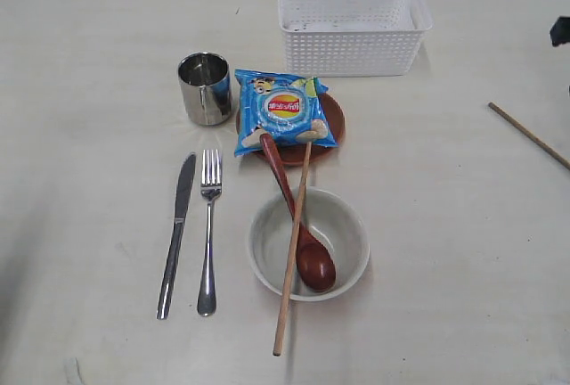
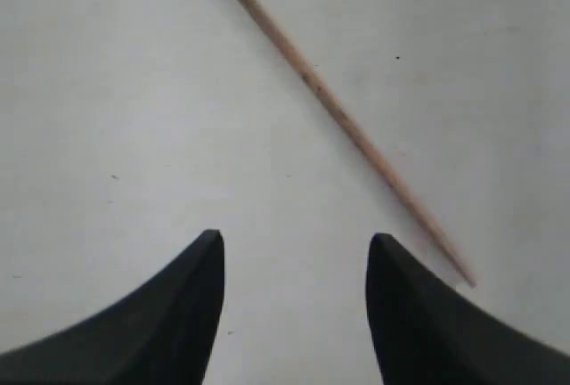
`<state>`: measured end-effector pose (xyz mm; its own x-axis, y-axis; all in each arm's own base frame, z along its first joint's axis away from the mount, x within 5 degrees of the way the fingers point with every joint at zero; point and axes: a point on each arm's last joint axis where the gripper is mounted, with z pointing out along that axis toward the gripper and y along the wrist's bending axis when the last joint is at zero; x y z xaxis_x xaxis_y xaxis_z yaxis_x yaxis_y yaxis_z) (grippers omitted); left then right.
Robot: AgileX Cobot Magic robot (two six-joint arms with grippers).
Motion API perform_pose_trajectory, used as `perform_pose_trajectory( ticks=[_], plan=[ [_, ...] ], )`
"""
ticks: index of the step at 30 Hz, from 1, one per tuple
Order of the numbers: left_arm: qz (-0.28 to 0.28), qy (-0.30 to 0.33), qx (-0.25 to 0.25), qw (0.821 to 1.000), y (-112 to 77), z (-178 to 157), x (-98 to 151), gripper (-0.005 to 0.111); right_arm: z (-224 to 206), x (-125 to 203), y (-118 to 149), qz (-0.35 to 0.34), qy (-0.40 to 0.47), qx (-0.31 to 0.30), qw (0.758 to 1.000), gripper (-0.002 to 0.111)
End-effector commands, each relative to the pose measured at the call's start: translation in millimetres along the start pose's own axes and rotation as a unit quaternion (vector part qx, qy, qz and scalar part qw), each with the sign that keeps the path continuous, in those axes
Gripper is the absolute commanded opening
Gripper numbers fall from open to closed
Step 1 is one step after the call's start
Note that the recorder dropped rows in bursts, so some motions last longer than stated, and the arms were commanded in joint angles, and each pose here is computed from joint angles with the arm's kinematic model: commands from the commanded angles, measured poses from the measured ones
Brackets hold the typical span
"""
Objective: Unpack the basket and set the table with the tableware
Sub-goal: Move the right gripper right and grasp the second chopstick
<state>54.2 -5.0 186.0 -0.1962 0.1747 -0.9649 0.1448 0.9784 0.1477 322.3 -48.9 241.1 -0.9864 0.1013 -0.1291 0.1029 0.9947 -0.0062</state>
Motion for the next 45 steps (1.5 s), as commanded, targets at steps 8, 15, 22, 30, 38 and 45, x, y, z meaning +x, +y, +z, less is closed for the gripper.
perform_pose_trajectory(
  ticks=[8, 15, 22, 30, 38, 45],
  plan=[
    [-0.008, -0.004, -0.001, 1.0, -0.1, 0, 0, 0.0, 96, -33, 2, -0.238, 0.044, 0.048, 0.969, 0.048],
    [-0.008, -0.004, -0.001, 1.0, -0.1, 0, 0, 0.0, 117, -39, 5, -0.264, 0.038, 0.065, 0.962, 0.048],
    [-0.008, -0.004, -0.001, 1.0, -0.1, 0, 0, 0.0, 133, -40, 5, -0.271, 0.043, 0.063, 0.96, 0.048],
    [-0.008, -0.004, -0.001, 1.0, -0.1, 0, 0, 0.0, 154, -37, 5, -0.273, 0.066, 0.056, 0.958, 0.025],
    [-0.008, -0.004, -0.001, 1.0, -0.1, 0, 0, 0.0, 161, -33, 9, -0.25, 0.077, 0.032, 0.965, -0.001],
    [-0.008, -0.004, -0.001, 1.0, -0.1, 0, 0, 0.0, 141, -33, 17, -0.195, 0.065, -0.01, 0.979, -0.001]
  ],
)
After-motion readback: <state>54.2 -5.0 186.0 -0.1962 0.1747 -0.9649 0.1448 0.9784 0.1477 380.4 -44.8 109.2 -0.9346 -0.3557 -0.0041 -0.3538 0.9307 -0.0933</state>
